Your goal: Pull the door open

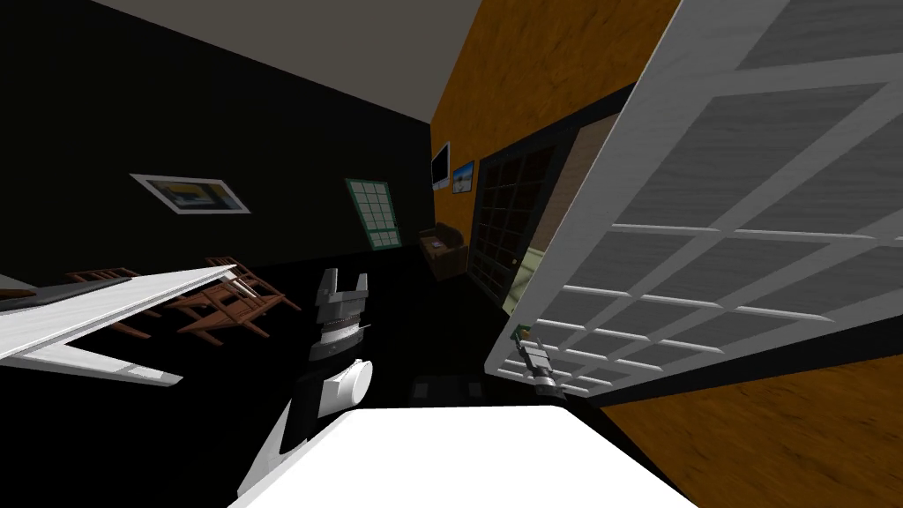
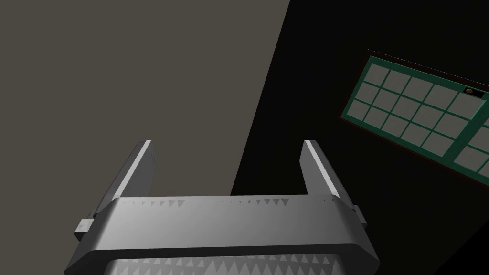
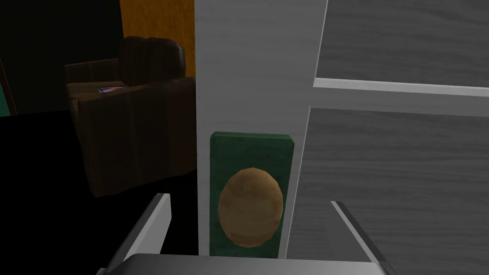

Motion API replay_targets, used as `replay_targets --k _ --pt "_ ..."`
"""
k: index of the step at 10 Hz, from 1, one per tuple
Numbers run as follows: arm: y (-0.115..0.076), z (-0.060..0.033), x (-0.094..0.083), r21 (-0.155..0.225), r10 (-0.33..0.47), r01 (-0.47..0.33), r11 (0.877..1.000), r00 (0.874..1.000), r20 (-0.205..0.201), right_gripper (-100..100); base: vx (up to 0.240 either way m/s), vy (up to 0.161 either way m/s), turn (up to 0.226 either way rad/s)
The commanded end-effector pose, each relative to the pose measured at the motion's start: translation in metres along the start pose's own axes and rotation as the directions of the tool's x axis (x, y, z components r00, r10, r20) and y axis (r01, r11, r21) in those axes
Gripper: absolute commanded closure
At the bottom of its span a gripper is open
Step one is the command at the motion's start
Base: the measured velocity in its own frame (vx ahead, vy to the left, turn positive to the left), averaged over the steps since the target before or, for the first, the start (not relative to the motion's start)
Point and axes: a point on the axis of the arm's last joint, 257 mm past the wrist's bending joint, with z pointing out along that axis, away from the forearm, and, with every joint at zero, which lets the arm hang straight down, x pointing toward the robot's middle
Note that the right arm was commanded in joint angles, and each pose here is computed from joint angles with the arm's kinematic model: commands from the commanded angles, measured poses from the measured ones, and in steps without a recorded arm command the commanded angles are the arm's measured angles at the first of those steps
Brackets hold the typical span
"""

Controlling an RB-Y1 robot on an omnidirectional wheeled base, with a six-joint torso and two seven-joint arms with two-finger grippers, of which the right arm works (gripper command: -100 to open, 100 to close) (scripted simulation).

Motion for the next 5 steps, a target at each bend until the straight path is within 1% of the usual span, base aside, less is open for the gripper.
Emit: replay_targets --k 1,2,5 --pt "0.0 0.0 0.0 0.0 0.0 0.0 1.0 1.0 0.0 -100 0.113 -0.032 0.021" --pt "0.0 0.0 0.0 0.0 0.0 0.0 1.0 1.0 0.0 100 -0.008 0.005 -0.013" --pt "0.0 0.0 0.0 0.0 0.0 0.0 1.0 1.0 0.0 100 -0.032 0.006 0.002"
